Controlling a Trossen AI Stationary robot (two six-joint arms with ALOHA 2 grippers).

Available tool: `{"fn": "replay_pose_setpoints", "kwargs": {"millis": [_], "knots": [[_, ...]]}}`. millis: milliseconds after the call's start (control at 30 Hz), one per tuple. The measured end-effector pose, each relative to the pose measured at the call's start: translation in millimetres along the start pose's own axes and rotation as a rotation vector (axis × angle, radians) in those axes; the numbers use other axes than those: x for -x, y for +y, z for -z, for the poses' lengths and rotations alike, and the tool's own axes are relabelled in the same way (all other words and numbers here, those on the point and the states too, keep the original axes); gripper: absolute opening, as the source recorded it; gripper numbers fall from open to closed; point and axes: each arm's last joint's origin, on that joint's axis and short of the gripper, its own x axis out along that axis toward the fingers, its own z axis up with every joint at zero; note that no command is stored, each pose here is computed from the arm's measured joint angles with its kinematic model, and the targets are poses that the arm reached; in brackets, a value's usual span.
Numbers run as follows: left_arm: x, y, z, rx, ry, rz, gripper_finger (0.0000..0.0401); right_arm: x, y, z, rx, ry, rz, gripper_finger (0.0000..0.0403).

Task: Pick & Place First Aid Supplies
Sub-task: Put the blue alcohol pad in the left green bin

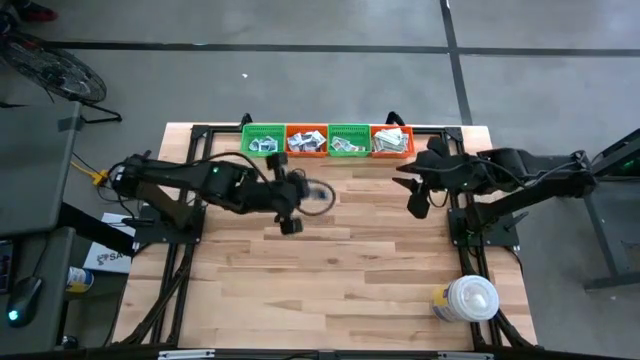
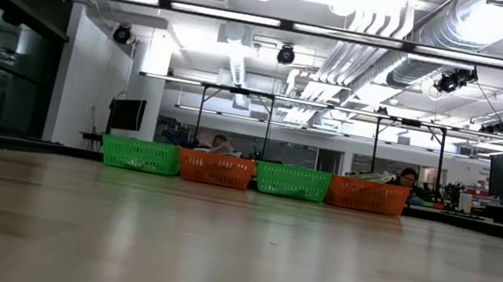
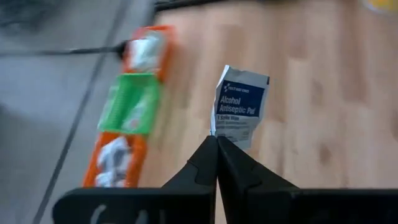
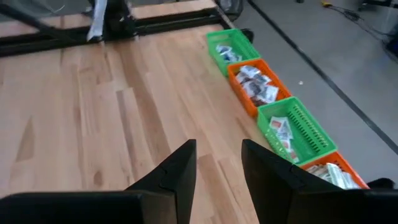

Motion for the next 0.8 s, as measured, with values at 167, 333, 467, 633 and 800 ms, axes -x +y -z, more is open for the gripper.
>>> {"fn": "replay_pose_setpoints", "kwargs": {"millis": [167, 333, 467, 633, 800], "knots": [[8.7, 10.6, 1.8, 0.156, -0.037, -0.197, 0.0000, -1.5, -6.8, -2.3, 0.001, -0.010, 0.032, 0.0122], [11.1, 26.0, 8.8, 0.234, -0.012, -0.344, 0.0000, -3.1, -10.4, -3.4, 0.029, -0.010, 0.048, 0.0122], [13.6, 44.1, 17.1, 0.264, 0.035, -0.440, 0.0000, -3.9, -12.3, -3.8, 0.046, -0.007, 0.053, 0.0122], [8.7, 69.8, 25.3, 0.278, 0.116, -0.519, 0.0000, -4.8, -14.4, -4.2, 0.056, -0.003, 0.057, 0.0122], [0.0, 99.4, 34.6, 0.235, 0.237, -0.579, 0.0000, -5.8, -17.3, -4.7, 0.047, -0.003, 0.071, 0.0122]]}}
